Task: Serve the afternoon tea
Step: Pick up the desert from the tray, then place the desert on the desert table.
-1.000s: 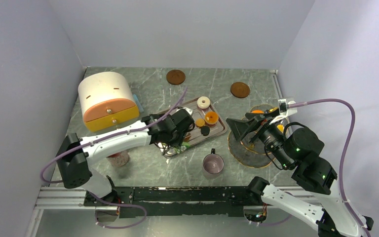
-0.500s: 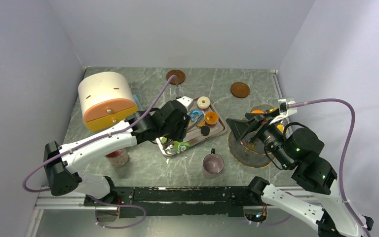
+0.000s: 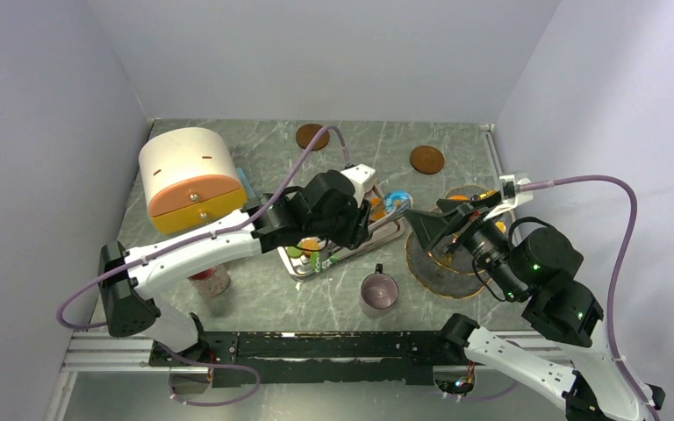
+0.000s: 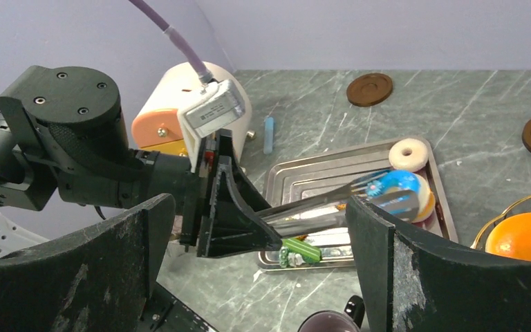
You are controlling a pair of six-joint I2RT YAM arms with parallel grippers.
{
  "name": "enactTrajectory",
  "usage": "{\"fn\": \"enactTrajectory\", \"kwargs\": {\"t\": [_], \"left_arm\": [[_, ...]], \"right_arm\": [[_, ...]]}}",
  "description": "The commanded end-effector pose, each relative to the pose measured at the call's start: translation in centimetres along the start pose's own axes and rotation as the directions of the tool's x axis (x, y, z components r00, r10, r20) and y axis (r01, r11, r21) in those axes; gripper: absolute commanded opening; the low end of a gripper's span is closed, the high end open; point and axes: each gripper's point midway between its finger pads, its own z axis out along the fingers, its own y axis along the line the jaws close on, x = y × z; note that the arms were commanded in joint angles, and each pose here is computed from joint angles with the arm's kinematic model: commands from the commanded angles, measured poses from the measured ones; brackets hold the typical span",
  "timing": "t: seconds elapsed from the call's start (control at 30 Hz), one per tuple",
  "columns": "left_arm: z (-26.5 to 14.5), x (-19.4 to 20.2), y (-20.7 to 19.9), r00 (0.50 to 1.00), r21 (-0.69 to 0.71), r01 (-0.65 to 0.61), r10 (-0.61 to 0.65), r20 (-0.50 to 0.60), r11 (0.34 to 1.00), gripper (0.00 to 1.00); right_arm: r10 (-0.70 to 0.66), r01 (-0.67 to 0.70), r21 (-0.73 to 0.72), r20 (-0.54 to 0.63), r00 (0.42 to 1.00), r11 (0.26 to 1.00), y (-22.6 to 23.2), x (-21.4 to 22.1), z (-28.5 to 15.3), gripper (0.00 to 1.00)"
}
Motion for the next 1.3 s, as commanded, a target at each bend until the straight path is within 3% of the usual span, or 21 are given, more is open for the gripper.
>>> {"fn": "enactTrajectory", "kwargs": {"t": [0.0,0.7,1.27], "left_arm": [[0.7,-2.4,-3.8,0.998,0.122,-0.007,0.0,0.06,0.992,0.4],[4.2,-2.4,-9.5,0.999,0.257,-0.032,0.026,0.026,0.966,0.39],[7.8,-2.9,-10.1,0.998,0.235,-0.07,0.065,0.025,0.97,0.42]], "right_arm": [[0.022,-0.021,-0.027,0.048,0.999,0.999,0.7,-1.7,-0.5,0.98],[0.03,-0.028,-0.03,0.066,0.997,0.999,0.5,-2.0,-1.1,0.98],[0.031,-0.029,-0.031,0.063,0.998,0.999,0.5,-1.7,-1.1,0.98]]}}
